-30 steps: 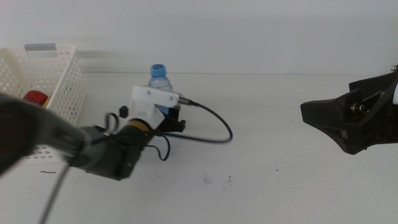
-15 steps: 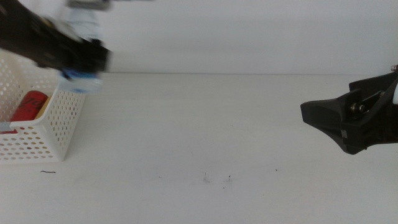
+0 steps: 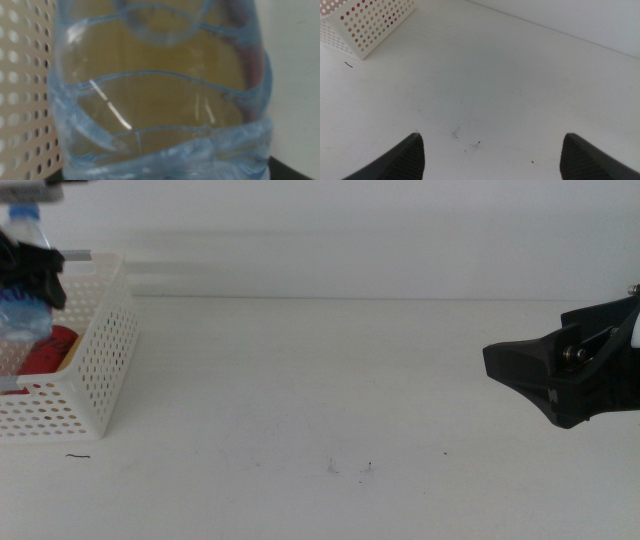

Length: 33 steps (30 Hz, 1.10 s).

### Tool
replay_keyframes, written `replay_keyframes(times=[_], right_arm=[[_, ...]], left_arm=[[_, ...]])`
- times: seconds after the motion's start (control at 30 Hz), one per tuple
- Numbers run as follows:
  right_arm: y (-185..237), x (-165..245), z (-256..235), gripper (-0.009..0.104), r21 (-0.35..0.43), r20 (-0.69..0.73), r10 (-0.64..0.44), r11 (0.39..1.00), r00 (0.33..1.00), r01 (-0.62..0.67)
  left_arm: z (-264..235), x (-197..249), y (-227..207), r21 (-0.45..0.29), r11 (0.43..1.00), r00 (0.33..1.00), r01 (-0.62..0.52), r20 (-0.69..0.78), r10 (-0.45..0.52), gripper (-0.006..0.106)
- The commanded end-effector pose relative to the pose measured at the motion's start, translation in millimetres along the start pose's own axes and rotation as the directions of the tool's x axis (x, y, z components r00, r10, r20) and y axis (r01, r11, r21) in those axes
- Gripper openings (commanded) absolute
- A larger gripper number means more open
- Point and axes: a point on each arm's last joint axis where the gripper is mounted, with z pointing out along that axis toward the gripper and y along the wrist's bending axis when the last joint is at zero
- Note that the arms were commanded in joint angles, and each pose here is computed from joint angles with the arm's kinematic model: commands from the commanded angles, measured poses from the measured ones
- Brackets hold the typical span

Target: Use arms to grab the bottles and put them into the dustbin to the left of the table.

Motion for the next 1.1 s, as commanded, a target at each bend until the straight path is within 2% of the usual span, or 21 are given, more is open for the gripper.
replay_keyframes(times=[0.0, 0.1, 0.2, 0.27, 0.43, 0.47, 0.6, 0.7, 0.77, 0.87, 0.93, 1.07], right_arm=[[-0.4, -3.0, -2.7, 0.09, 0.004, 0.021, -0.016, 1.0, 1.0, 0.016], [-0.4, -3.0, -2.7, 0.09, 0.004, 0.021, -0.016, 1.0, 1.0, 0.016], [-0.4, -3.0, -2.7, 0.09, 0.004, 0.021, -0.016, 1.0, 1.0, 0.016], [-0.4, -3.0, -2.7, 0.09, 0.004, 0.021, -0.016, 1.0, 1.0, 0.016], [-0.4, -3.0, -2.7, 0.09, 0.004, 0.021, -0.016, 1.0, 1.0, 0.016], [-0.4, -3.0, -2.7, 0.09, 0.004, 0.021, -0.016, 1.0, 1.0, 0.016], [-0.4, -3.0, -2.7, 0.09, 0.004, 0.021, -0.016, 1.0, 1.0, 0.016], [-0.4, -3.0, -2.7, 0.09, 0.004, 0.021, -0.016, 1.0, 1.0, 0.016], [-0.4, -3.0, -2.7, 0.09, 0.004, 0.021, -0.016, 1.0, 1.0, 0.016], [-0.4, -3.0, -2.7, 0.09, 0.004, 0.021, -0.016, 1.0, 1.0, 0.016], [-0.4, -3.0, -2.7, 0.09, 0.004, 0.021, -0.016, 1.0, 1.0, 0.016], [-0.4, -3.0, -2.7, 0.09, 0.004, 0.021, -0.016, 1.0, 1.0, 0.016]], left_arm=[[4.9, -5.3, 2.8, -0.002, 1.0, 0.999, 0.028, 0.021, -0.028, 0.0], [21.1, -5.2, 7.6, -0.02, 1.0, 1.0, 0.022, -0.006, -0.022, 0.007], [30.8, -5.2, 9.6, -0.021, 1.0, 1.0, 0.023, -0.019, -0.023, 0.022], [38.3, -4.4, 11.4, -0.036, 0.999, 0.999, 0.01, -0.039, -0.012, 0.037], [42.5, -4.4, 12.4, -0.037, 0.999, 0.999, -0.018, -0.048, 0.016, 0.088], [40.8, -4.4, 11.9, -0.034, 0.999, 0.999, -0.018, -0.05, 0.016, 0.094], [23.3, -3.3, 2.3, 0.007, 1.0, 0.999, 0.008, -0.034, -0.008, 0.094], [-2.6, 4.2, -11.8, 0.007, 1.0, 1.0, -0.001, -0.008, 0.001, 0.094], [-21.9, 12.4, -25.6, 0.004, 1.0, 0.999, -0.005, 0.049, 0.005, 0.094], [-54.2, 35.3, -56.8, -0.001, 0.998, 0.978, -0.063, 0.199, 0.062, 0.094], [-81.6, 56.8, -83.0, 0.006, 0.991, 0.929, -0.131, 0.349, 0.12, 0.094], [-117.1, 111.2, -134.2, 0.035, 0.955, 0.762, -0.295, 0.611, 0.213, 0.094]])
